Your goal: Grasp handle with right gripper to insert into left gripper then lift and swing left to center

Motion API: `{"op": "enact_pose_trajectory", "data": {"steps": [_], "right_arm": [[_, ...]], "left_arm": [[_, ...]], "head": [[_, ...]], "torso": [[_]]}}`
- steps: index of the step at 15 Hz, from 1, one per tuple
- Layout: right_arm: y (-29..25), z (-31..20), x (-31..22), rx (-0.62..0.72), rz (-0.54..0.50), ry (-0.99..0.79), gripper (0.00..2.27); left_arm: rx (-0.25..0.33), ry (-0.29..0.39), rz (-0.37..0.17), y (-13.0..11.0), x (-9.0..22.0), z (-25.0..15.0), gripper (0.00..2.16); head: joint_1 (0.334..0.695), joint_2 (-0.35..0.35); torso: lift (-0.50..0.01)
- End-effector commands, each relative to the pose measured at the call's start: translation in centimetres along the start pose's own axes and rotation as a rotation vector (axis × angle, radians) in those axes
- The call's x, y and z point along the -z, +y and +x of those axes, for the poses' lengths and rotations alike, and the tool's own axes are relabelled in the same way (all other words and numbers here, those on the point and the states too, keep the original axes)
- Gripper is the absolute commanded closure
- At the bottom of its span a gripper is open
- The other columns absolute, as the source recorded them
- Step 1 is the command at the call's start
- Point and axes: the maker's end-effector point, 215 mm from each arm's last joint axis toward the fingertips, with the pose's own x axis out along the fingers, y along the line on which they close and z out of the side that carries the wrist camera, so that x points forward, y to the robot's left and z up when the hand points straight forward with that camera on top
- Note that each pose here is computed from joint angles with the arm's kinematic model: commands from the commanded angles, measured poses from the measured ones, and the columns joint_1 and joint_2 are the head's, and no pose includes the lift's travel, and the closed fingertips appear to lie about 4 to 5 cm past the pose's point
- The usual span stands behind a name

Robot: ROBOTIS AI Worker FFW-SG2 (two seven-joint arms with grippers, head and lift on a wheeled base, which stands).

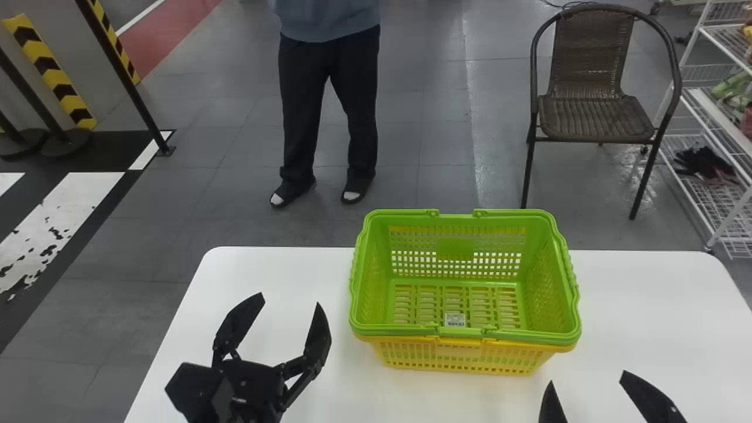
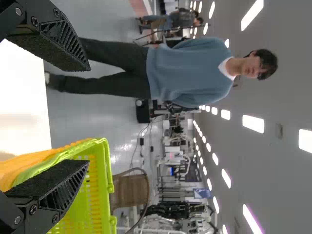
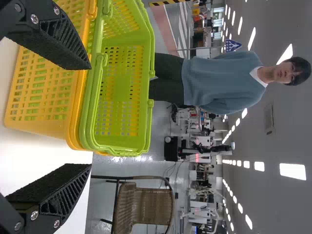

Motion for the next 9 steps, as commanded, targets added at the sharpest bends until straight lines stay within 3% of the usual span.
{"op": "enact_pose_trajectory", "data": {"steps": [1, 3, 7, 9], "right_arm": [[0.0, 0.0, -0.1, 0.0, 0.002, -0.003, 0.1], [0.0, -0.1, -0.1, 0.0, 0.001, -0.004, 0.1], [0.1, -0.2, 0.1, -0.001, -0.002, 0.002, 0.1], [0.3, -0.2, 0.1, -0.005, -0.004, 0.002, 0.1]], "left_arm": [[0.014, 0.042, -0.013, 0.5, -0.2, 2.0, 0.15], [0.042, 0.091, -0.027, 0.4, 0.2, 3.4, 0.15], [0.112, 0.229, -0.132, 0.8, 1.4, 5.8, 0.15], [0.144, 0.266, -0.181, 0.8, 1.4, 6.7, 0.14]], "head": [[0.695, 0.146], [0.695, 0.139], [0.695, 0.132], [0.695, 0.131]], "torso": [[0.0], [0.0], [0.0], [0.0]]}}
